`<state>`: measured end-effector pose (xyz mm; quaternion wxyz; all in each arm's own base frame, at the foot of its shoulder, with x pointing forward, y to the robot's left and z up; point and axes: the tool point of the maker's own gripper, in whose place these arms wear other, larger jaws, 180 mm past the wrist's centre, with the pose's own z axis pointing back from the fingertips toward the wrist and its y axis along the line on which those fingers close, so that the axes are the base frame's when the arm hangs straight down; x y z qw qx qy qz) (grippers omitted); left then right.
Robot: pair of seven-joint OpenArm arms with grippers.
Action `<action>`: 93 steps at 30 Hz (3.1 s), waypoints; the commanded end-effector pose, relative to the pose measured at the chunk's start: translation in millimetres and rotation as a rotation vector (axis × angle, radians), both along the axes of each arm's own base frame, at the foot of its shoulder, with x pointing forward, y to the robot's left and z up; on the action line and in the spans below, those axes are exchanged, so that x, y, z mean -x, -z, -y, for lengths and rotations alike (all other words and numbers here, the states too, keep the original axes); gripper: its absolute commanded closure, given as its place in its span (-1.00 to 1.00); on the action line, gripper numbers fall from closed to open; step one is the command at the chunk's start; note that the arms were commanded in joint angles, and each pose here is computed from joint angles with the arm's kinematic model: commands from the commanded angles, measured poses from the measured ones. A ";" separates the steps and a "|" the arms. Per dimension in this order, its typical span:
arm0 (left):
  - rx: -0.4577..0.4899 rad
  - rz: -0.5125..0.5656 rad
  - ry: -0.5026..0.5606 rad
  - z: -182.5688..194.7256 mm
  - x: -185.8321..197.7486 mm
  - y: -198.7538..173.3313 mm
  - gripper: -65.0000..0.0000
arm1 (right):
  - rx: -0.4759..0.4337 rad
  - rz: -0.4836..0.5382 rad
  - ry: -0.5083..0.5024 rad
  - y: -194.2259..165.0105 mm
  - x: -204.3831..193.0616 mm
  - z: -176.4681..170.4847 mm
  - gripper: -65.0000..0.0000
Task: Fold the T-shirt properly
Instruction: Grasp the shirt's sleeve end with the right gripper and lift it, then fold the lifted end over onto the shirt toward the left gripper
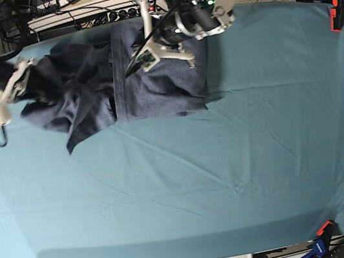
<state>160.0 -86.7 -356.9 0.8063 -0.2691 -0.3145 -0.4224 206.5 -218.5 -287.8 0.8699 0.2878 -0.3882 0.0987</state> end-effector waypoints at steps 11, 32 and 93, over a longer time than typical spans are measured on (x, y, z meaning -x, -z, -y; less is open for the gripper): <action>-0.115 0.085 -0.101 -84.6 -7.3 -11.8 1.00 | 0.093 0.098 -0.035 -20.0 10.0 -45.7 1.00; -0.114 0.063 -0.272 -158.6 -20.1 -30.0 1.00 | 0.117 0.171 -0.304 -0.9 7.3 -182.7 1.00; -0.113 0.064 -0.272 -158.5 -20.3 -30.2 1.00 | 0.043 0.066 -0.419 53.3 -7.0 -278.8 0.80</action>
